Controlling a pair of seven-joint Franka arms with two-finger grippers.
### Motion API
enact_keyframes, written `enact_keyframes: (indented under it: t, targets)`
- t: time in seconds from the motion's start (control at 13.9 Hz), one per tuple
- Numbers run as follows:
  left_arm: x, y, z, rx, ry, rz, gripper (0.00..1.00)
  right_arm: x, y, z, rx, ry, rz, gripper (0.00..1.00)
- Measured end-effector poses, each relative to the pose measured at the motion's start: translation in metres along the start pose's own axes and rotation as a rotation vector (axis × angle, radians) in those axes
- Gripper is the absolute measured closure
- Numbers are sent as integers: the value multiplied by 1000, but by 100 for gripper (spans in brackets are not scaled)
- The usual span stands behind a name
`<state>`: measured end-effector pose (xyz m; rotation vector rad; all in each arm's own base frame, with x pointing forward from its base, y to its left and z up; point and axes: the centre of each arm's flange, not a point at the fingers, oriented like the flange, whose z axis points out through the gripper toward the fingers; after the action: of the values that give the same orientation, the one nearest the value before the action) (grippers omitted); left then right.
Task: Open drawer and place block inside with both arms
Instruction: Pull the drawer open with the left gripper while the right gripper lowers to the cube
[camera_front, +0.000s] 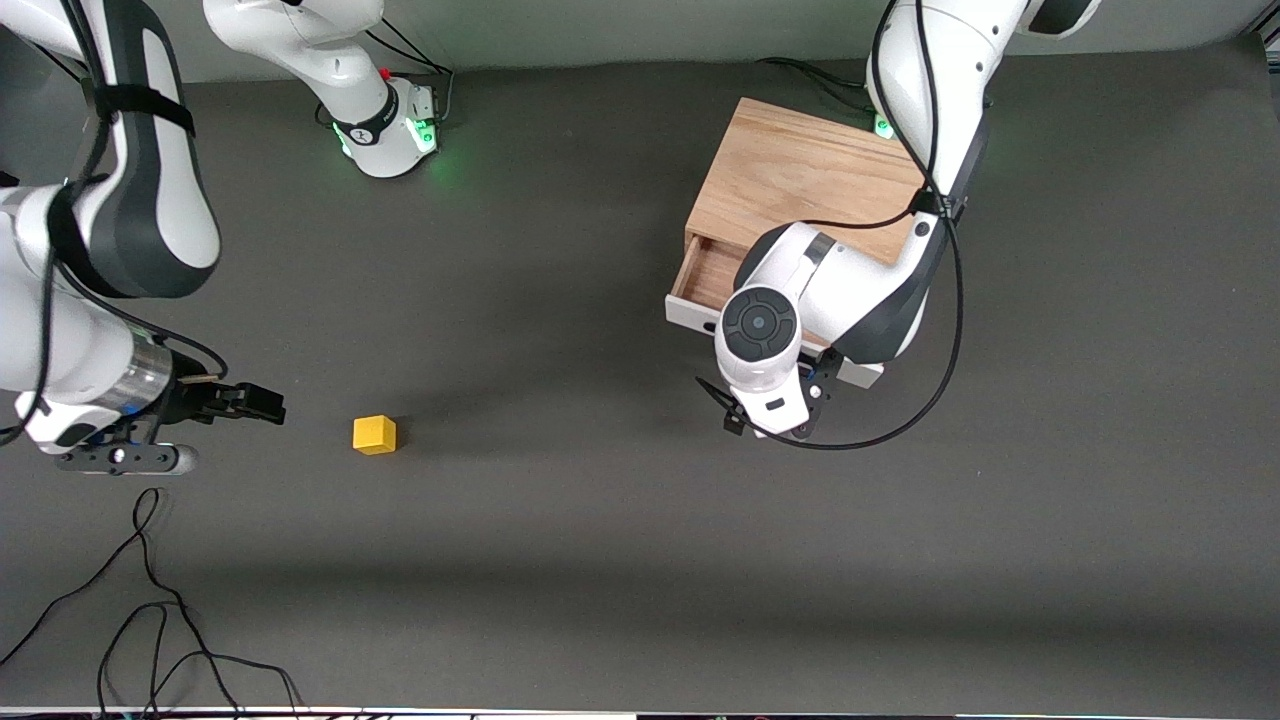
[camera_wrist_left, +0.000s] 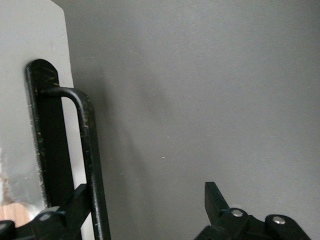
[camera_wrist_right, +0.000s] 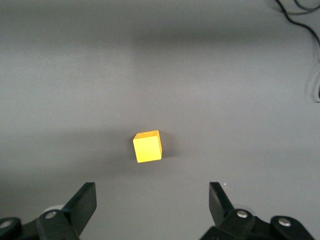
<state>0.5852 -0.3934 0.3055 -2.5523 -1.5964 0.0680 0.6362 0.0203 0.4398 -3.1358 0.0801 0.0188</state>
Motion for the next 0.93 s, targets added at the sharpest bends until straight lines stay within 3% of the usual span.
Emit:
enact_keyframes:
  t: [0.29,0.5,0.93]
  targets:
    - [0,8,0,-25,-4,-1,0,-15,-6,69,-5,7,-13,0]
    - [-2,17,-5,-105,-15,-1,0,-27,-11,120,-15,6,-56,0]
    - [4,30,-27,-192,-23,-10,0,-44,-4,204,-39,31,-73,0]
